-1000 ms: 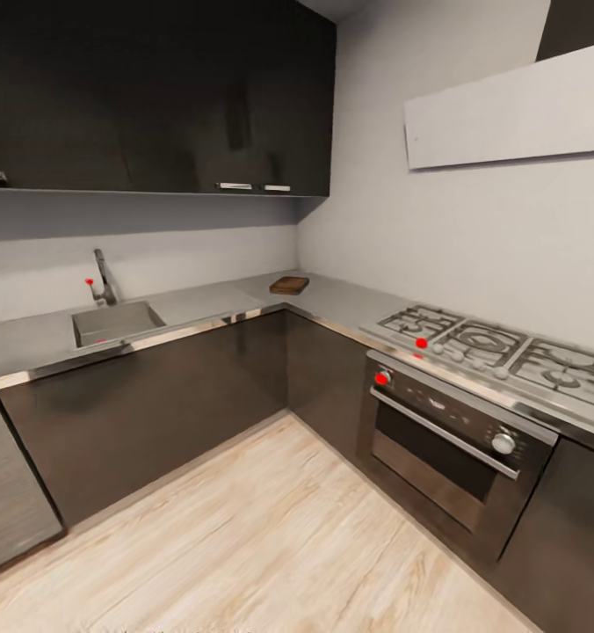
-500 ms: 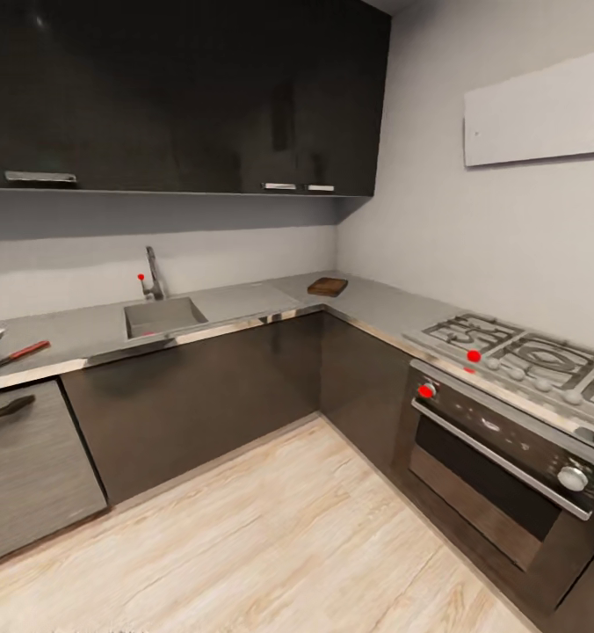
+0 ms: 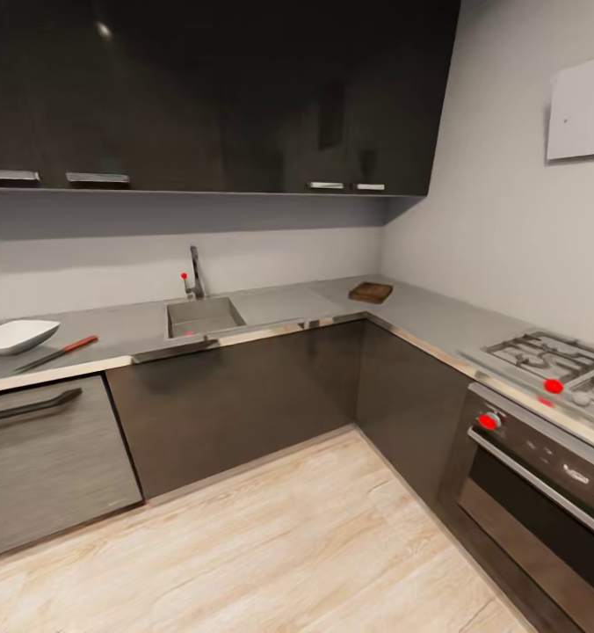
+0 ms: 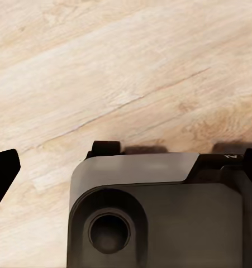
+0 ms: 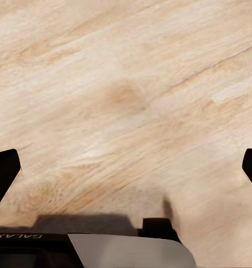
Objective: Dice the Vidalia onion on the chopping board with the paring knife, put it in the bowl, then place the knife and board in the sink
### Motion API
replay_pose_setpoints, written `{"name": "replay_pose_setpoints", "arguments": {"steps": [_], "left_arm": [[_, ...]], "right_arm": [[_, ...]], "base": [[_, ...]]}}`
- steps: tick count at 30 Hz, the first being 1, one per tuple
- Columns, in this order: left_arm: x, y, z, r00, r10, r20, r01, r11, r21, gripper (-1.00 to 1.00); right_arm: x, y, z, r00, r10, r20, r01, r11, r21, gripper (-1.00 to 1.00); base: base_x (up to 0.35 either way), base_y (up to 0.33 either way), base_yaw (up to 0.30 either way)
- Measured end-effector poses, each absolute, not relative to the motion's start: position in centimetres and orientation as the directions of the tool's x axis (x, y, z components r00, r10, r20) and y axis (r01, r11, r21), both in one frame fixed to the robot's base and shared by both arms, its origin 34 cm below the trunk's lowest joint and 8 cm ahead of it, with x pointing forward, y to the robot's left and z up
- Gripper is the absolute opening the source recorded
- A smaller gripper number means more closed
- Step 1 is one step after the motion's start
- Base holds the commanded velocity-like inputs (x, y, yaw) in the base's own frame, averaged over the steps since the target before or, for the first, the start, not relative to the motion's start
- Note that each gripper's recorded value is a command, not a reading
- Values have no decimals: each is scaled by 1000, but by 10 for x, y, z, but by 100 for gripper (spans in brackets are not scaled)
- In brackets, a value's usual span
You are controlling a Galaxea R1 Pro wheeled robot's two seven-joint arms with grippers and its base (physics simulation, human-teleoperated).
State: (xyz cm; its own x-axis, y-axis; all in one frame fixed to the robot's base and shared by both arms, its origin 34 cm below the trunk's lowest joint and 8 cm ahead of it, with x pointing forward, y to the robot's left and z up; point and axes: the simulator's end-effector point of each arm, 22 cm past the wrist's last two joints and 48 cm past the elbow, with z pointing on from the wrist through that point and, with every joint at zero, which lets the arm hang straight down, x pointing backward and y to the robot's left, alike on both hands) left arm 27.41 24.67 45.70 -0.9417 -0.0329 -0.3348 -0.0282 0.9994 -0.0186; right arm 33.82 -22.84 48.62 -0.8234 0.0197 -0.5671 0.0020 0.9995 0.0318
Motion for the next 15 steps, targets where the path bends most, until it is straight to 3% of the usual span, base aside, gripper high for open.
{"name": "replay_pose_setpoints", "arguments": {"steps": [15], "left_arm": [[274,246,457,-942,-33,-335,-28,999,-19,100]], "right_arm": [[338,-228,486,-823,19,-567,2,999,32,100]], "base": [[309,-25,277]]}}
